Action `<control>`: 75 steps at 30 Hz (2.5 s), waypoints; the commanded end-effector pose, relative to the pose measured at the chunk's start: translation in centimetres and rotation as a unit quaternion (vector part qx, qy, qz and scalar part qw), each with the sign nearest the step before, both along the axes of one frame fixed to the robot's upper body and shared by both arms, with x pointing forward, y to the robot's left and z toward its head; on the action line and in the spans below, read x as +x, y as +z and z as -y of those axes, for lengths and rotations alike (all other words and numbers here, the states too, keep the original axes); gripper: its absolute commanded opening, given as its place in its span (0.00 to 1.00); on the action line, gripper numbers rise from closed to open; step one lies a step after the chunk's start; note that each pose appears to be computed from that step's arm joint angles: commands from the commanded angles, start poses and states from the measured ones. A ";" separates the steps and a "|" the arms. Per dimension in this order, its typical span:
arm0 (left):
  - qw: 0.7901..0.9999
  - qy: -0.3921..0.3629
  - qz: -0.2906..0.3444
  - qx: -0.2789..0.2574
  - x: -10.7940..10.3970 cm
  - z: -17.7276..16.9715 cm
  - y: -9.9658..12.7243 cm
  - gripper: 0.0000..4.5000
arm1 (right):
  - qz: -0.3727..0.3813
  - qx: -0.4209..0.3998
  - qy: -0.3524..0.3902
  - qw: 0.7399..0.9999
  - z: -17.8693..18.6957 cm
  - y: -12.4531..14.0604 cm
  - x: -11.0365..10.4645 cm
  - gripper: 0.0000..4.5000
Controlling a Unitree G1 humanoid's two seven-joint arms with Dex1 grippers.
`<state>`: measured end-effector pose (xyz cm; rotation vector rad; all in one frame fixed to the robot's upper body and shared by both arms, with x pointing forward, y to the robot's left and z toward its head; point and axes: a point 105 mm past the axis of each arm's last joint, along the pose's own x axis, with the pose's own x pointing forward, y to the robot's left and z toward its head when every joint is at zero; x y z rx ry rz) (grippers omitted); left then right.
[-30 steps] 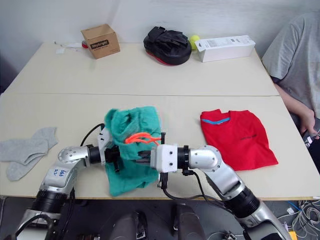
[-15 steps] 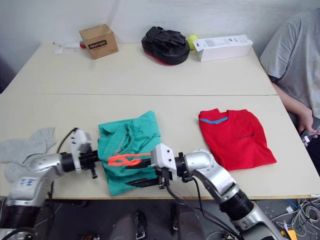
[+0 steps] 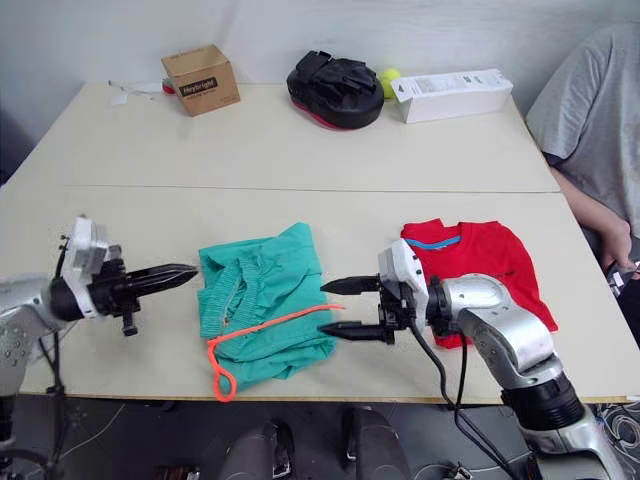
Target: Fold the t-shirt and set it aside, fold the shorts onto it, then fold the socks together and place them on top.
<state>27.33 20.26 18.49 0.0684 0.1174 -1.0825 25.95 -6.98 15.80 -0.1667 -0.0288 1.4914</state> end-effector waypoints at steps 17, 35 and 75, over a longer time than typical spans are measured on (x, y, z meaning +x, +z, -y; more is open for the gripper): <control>0.986 0.101 0.027 0.132 4.0 3.5 -8.0 0.00 | 0.152 -0.062 -0.088 0.983 -4.7 -5.0 3.1 0.01; 0.994 0.045 0.087 -0.041 2.6 2.9 -0.7 0.00 | 0.166 0.025 -0.071 0.983 -5.7 -2.2 2.9 0.01; 0.990 0.099 0.010 0.096 -2.0 -4.1 -7.4 0.00 | -0.425 -0.161 -0.047 0.890 -10.8 -5.0 6.1 0.99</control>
